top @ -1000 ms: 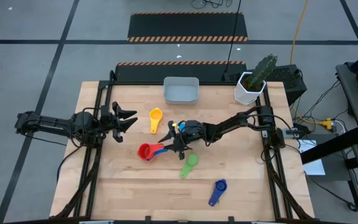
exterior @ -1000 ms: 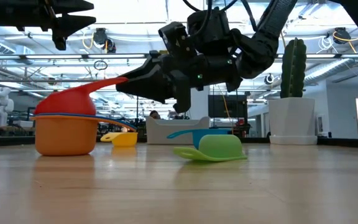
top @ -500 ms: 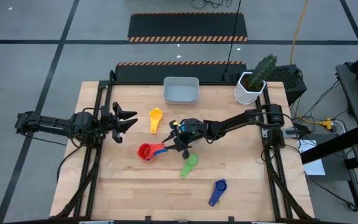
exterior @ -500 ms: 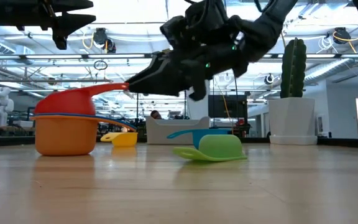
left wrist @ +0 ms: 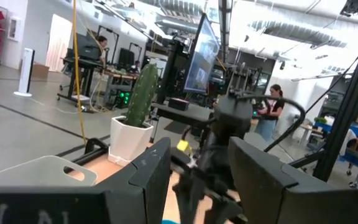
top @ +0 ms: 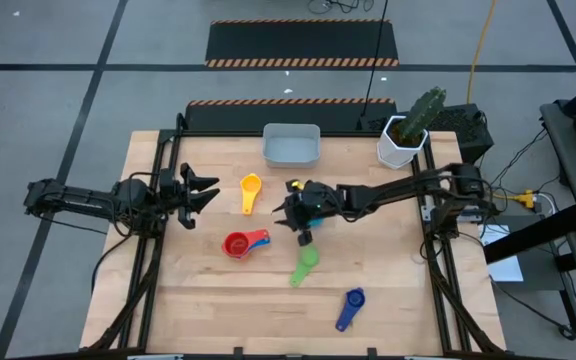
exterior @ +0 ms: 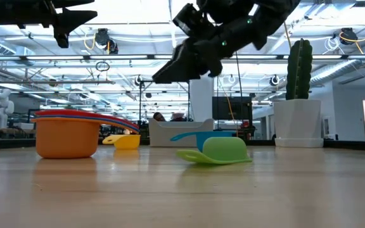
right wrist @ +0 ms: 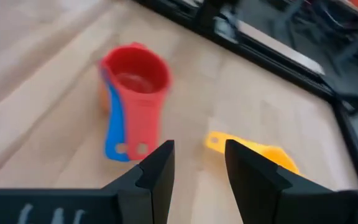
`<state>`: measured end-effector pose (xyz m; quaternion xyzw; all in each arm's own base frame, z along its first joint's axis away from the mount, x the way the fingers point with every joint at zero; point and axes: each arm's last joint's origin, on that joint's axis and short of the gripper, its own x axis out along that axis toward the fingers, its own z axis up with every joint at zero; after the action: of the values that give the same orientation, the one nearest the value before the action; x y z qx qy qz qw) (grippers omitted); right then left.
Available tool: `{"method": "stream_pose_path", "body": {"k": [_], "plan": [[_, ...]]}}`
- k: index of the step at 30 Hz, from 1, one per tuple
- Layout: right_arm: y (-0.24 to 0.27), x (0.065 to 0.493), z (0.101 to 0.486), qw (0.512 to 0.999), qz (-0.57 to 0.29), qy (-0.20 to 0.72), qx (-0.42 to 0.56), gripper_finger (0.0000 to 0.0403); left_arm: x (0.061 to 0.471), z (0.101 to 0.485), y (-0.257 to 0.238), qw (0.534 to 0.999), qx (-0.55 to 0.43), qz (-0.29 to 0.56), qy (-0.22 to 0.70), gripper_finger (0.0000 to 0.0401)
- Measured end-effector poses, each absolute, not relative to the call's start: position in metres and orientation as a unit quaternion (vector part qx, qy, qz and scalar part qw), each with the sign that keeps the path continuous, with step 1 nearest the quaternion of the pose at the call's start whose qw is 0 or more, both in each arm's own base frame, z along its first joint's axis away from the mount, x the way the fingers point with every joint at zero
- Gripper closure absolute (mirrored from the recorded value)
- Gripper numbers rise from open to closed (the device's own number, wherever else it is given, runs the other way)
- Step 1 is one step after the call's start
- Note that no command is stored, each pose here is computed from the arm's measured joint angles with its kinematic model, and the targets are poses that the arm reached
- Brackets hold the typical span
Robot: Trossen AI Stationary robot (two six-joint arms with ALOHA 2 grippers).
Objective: Nest measuring cups in basket
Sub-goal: Stack the red measuring cup into the blue measuring cup
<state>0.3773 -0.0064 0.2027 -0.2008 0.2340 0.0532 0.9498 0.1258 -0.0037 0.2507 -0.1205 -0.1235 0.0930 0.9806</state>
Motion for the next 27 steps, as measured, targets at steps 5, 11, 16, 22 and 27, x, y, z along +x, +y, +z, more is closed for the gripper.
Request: {"method": "stream_pose_path", "body": {"k": [5, 11, 16, 22, 27], "plan": [[-0.011, 0.373, 0.215, 0.961, 0.000, 0.231, -0.152, 0.0266, 0.126, 0.251, -0.004, 0.981, -0.120, 0.093, -0.123, 0.0238], [-0.011, 0.378, 0.205, 0.966, 0.020, 0.239, -0.098, 0.0265, 0.126, 0.251, -0.004, 0.981, -0.118, 0.094, -0.123, 0.0238], [-0.008, 0.391, 0.190, 0.968, 0.078, 0.235, -0.048, 0.0246, 0.125, 0.252, -0.003, 0.980, -0.108, 0.100, -0.131, 0.0238], [-0.001, 0.412, 0.179, 0.965, 0.106, 0.241, -0.020, 0.0156, 0.125, 0.255, -0.002, 0.979, -0.098, 0.106, -0.144, 0.0238], [0.004, 0.426, 0.169, 0.969, 0.108, 0.221, -0.007, 0.0076, 0.125, 0.255, 0.001, 0.978, -0.095, 0.115, -0.143, 0.0238]]}}
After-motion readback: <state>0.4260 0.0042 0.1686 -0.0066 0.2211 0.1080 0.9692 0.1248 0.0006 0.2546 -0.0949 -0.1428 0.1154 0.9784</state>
